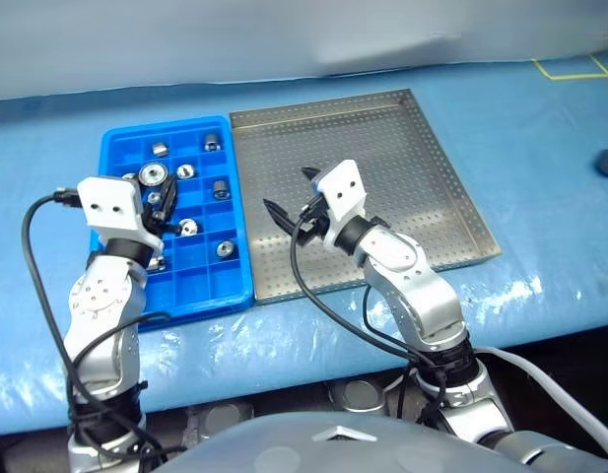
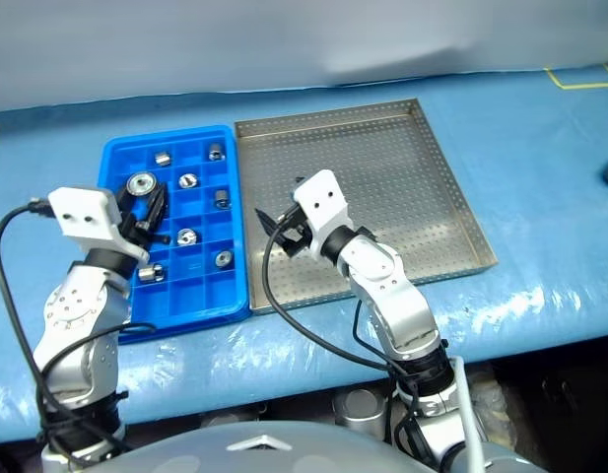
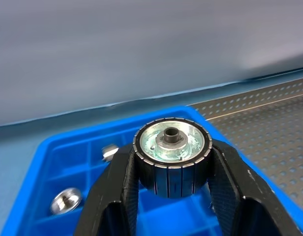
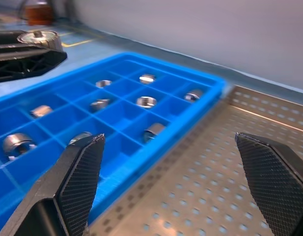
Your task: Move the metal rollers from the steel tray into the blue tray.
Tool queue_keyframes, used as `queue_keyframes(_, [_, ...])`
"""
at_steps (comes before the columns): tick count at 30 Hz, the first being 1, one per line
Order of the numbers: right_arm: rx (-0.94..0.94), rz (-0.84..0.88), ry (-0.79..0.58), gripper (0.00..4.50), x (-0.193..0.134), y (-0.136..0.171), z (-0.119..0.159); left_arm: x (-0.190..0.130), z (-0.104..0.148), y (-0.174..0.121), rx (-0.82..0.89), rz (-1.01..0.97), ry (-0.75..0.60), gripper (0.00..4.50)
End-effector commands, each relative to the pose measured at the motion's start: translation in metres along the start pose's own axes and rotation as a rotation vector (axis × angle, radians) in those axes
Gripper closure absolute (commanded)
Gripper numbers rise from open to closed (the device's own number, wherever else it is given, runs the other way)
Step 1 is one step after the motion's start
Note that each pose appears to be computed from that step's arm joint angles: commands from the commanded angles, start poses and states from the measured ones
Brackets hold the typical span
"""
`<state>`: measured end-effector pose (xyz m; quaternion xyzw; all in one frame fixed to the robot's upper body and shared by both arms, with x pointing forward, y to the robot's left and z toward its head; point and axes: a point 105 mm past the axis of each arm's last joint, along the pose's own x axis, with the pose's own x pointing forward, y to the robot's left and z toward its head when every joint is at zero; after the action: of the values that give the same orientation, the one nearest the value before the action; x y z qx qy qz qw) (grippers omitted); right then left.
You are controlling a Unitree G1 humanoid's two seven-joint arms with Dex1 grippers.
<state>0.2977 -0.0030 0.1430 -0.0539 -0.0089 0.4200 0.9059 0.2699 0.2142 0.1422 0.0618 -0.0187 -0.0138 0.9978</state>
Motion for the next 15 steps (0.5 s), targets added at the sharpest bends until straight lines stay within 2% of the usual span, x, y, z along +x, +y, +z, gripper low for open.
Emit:
queue_keyframes(1, [-0.020, 0.122, -0.022, 0.00, 0.005, 0.014, 0.006, -0.019, 0.004, -0.001, 0.037, -0.014, 0.014, 2.82])
queue_keyframes(9, [-0.014, 0.370, 0.008, 0.00, 0.000, 0.047, -0.001, -0.048, -0.025, -0.012, 0.024, -0.098, 0.174, 2.82])
queue_keyframes(15, [-0.020, 0.388, 0.019, 0.00, -0.003, 0.050, -0.005, -0.053, -0.028, -0.019, 0.024, -0.199, 0.207, 2.82])
